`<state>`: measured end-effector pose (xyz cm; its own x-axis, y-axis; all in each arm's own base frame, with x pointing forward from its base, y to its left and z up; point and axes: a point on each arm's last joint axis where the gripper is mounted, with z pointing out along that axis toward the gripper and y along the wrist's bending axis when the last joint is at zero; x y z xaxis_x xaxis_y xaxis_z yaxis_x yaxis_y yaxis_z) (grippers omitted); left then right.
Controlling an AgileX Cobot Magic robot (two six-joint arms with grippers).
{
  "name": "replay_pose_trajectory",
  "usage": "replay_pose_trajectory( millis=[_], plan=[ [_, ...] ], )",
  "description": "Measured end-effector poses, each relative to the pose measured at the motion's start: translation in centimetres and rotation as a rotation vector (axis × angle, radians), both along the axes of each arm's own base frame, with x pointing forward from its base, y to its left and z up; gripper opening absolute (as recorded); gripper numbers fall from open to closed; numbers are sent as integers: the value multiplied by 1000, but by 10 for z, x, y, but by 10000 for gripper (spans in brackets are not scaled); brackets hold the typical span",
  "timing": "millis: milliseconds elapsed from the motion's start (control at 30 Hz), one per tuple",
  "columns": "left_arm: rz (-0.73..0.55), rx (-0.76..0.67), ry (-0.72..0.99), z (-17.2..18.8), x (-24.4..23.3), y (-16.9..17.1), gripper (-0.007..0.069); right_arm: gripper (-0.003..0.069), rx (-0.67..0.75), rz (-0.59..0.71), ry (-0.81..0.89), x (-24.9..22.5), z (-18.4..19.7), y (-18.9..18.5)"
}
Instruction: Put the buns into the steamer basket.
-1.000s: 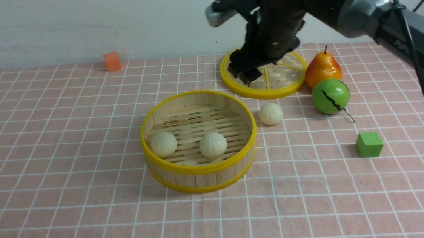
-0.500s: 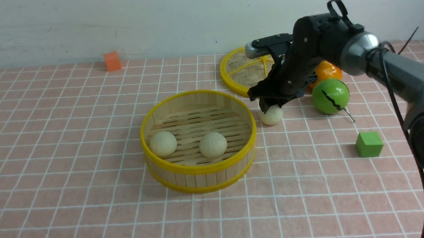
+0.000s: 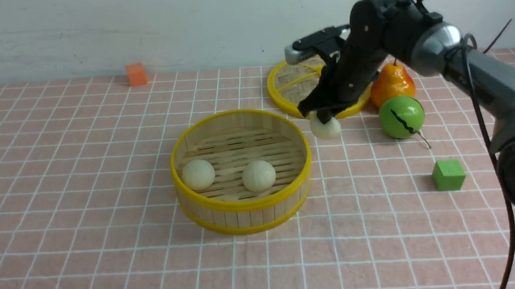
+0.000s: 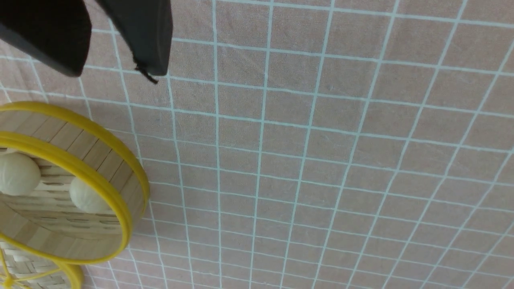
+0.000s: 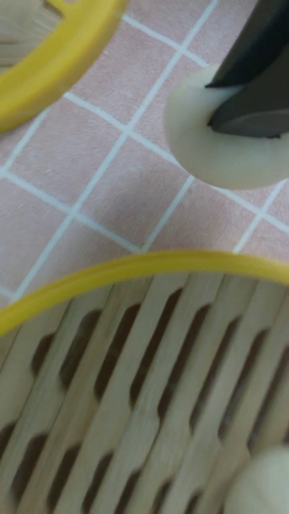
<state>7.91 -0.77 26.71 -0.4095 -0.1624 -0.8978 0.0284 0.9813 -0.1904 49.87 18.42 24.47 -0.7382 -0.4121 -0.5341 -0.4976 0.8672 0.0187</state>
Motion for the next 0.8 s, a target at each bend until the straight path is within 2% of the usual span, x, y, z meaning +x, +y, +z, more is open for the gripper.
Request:
replay_pose_trajectory(
  millis=[67, 200, 233, 267, 300, 433, 533, 567, 633, 700, 733, 767, 800],
  plan=[
    [0, 0, 0, 0, 0, 0, 217, 13, 35, 80, -75, -15, 37, 22],
    [0, 0, 0, 0, 0, 0, 217, 13, 70, 179, -112, -31, 52, 51],
    [0, 0, 0, 0, 0, 0, 219, 13, 66, 232, -102, -36, 44, 67],
    [0, 0, 0, 0, 0, 0, 219, 13, 65, 235, -101, -36, 43, 67],
    [-1, 0, -1, 0, 0, 0, 221, 15, 49, 279, -76, -37, 25, 81],
    [-1, 0, -2, 0, 0, 0, 227, 44, 23, 306, -21, -34, -13, 94],
    [-3, -1, -6, 0, 0, 0, 227, 190, 22, 289, -4, -28, -36, 98],
    [-3, -1, -6, 0, 0, 0, 227, 202, 24, 287, -3, -28, -36, 98],
    [-4, -2, -7, 1, 0, 0, 230, 356, 48, 261, -6, -29, -29, 97],
    [-4, -2, -7, 1, 0, 0, 233, 470, 60, 251, -6, -32, -17, 96],
    [-4, -2, -7, 1, 0, 0, 235, 509, 63, 250, -10, -35, -9, 94],
    [-4, -2, -7, 1, 0, 0, 235, 519, 64, 250, -12, -35, -7, 94],
    [-5, -2, -8, 1, 0, 0, 236, 582, 74, 254, -37, -42, 18, 90]
  ],
)
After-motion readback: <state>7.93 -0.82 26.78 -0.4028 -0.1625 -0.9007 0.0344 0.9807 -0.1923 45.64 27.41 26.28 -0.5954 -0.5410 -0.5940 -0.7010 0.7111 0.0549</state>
